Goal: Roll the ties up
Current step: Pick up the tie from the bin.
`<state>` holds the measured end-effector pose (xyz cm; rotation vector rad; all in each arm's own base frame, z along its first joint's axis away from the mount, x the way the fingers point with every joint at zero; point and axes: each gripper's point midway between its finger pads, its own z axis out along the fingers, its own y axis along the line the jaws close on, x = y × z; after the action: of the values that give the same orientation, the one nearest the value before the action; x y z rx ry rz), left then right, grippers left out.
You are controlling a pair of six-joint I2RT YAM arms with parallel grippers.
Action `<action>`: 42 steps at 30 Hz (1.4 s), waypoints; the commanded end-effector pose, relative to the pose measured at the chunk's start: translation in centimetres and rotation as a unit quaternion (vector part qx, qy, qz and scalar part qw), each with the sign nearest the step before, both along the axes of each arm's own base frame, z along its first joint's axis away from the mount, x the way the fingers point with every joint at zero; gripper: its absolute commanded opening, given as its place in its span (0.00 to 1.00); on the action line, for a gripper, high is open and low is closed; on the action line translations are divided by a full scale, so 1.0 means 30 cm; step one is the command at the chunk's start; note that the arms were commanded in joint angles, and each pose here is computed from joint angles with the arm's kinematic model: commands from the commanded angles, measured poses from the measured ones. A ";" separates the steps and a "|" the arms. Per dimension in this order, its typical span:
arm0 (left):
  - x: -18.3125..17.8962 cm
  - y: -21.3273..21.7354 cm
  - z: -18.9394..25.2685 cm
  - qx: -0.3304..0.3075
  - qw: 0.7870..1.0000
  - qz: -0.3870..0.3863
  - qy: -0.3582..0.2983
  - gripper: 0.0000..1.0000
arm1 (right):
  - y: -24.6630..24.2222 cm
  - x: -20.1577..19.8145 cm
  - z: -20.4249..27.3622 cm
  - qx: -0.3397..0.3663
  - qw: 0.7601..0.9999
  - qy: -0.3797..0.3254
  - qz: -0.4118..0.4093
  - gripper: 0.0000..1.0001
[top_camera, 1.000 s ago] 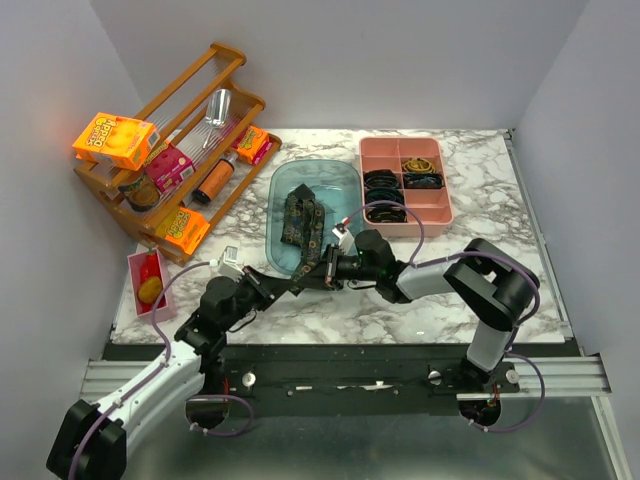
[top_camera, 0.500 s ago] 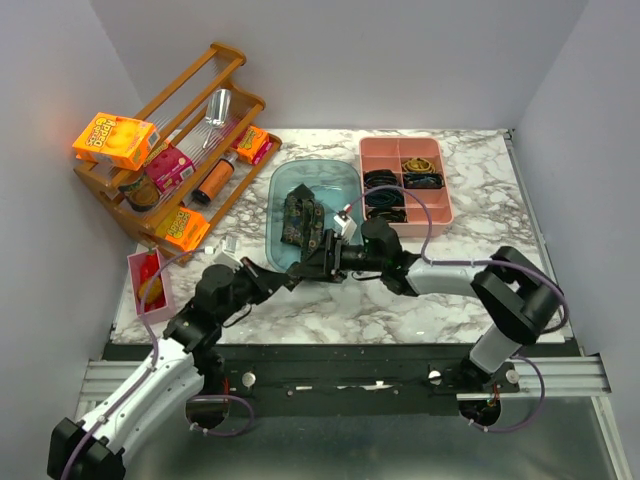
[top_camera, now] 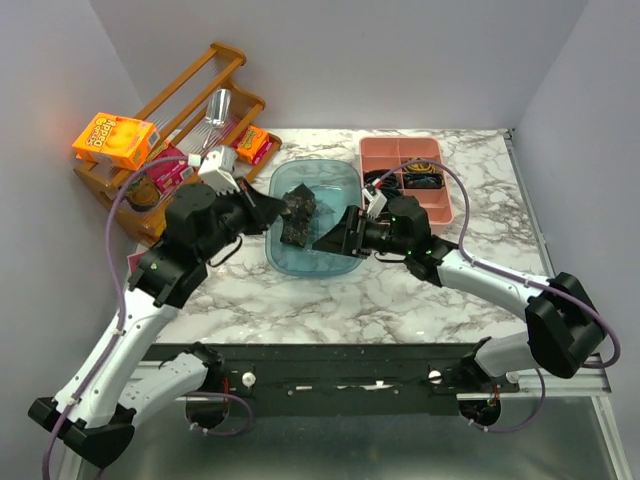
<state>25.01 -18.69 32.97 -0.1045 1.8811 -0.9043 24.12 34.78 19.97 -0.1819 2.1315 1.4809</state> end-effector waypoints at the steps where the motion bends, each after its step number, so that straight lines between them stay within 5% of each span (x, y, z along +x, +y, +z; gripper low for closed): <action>1: -0.038 0.010 0.210 0.058 0.995 -0.043 -0.063 0.00 | -0.038 0.035 0.020 -0.010 1.000 -0.009 -0.015 1.00; 6: -0.108 0.018 0.475 0.056 0.985 -0.076 -0.145 0.00 | -0.012 0.040 0.074 0.020 1.000 0.008 0.000 1.00; 12: -0.222 0.041 0.611 0.070 0.968 -0.119 -0.208 0.00 | 0.026 0.021 0.108 0.085 0.995 0.044 0.024 1.00; 23: -0.462 0.119 0.713 0.052 0.942 -0.159 -0.290 0.00 | 0.087 -0.003 0.032 0.078 0.990 0.109 0.053 1.00; 31: -0.550 0.175 0.777 0.049 0.930 -0.150 -0.332 0.00 | 0.118 -0.077 -0.036 0.035 0.986 0.144 0.077 1.00; 42: -0.637 0.204 0.815 0.042 0.914 -0.162 -0.370 0.00 | 0.152 -0.189 -0.038 0.060 0.969 0.216 0.100 1.00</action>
<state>7.67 -12.92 56.95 0.5035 1.2760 -0.9007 20.24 38.99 19.05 -0.0735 2.3490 1.8219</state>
